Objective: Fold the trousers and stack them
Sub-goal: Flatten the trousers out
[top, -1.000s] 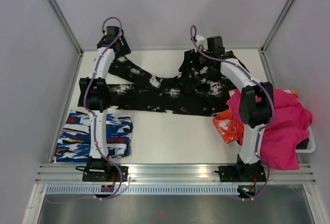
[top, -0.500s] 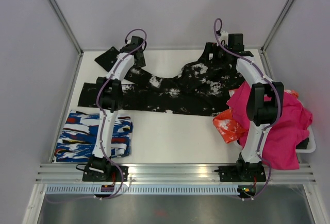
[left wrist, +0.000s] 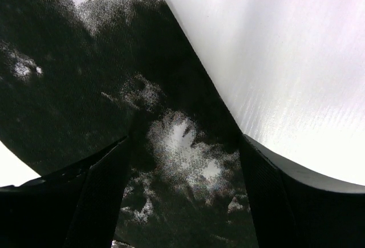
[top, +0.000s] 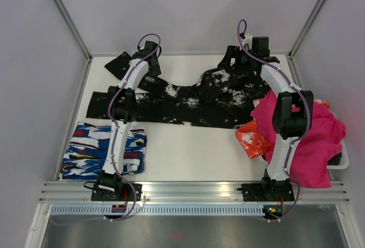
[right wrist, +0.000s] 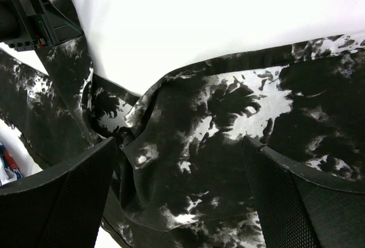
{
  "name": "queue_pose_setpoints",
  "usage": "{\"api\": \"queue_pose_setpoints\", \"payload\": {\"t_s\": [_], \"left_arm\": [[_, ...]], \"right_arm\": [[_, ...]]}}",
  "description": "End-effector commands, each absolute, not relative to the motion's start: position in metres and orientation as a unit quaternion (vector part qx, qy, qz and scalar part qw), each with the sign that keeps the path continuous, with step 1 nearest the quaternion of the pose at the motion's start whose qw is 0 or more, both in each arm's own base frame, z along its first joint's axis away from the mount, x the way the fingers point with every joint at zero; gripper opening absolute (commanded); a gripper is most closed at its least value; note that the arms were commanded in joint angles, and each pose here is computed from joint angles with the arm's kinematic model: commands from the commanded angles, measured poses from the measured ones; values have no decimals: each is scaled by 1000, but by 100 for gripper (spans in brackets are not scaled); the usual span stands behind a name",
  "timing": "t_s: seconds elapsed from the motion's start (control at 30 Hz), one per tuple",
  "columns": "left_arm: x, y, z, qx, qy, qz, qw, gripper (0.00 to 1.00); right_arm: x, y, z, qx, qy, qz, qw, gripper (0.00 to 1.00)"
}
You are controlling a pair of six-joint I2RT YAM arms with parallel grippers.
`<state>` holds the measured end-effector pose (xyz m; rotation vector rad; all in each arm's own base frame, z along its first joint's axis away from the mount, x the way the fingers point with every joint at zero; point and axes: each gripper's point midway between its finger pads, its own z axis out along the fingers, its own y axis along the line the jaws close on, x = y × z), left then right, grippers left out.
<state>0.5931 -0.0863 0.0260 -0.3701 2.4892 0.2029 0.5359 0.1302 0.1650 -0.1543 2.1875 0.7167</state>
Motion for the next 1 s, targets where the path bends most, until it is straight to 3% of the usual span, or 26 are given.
{"api": "queue_pose_setpoints", "payload": {"t_s": [0.0, 0.1, 0.4, 0.5, 0.53, 0.77, 0.8, 0.97], "left_arm": [[576, -89, -4, -139, 954, 76, 255, 81], [575, -94, -9, -135, 957, 65, 248, 79], [569, -100, -19, -133, 962, 54, 233, 42], [578, -100, -9, -143, 957, 42, 250, 16], [580, -99, -7, -149, 956, 31, 253, 2], [629, -88, 89, -209, 890, -80, 397, 2], [647, -88, 118, -215, 861, -110, 448, 2], [643, -81, 226, -194, 762, -203, 583, 2]], "right_arm": [[543, 134, 178, -64, 855, 295, 422, 96], [542, 134, 177, -64, 855, 298, 420, 96], [541, 135, 178, -62, 854, 302, 420, 96], [540, 135, 177, -61, 854, 302, 419, 96], [541, 134, 177, -59, 855, 302, 418, 96], [539, 135, 173, -57, 856, 302, 415, 97], [539, 135, 171, -56, 857, 303, 413, 97], [536, 134, 158, -47, 862, 302, 404, 96]]}}
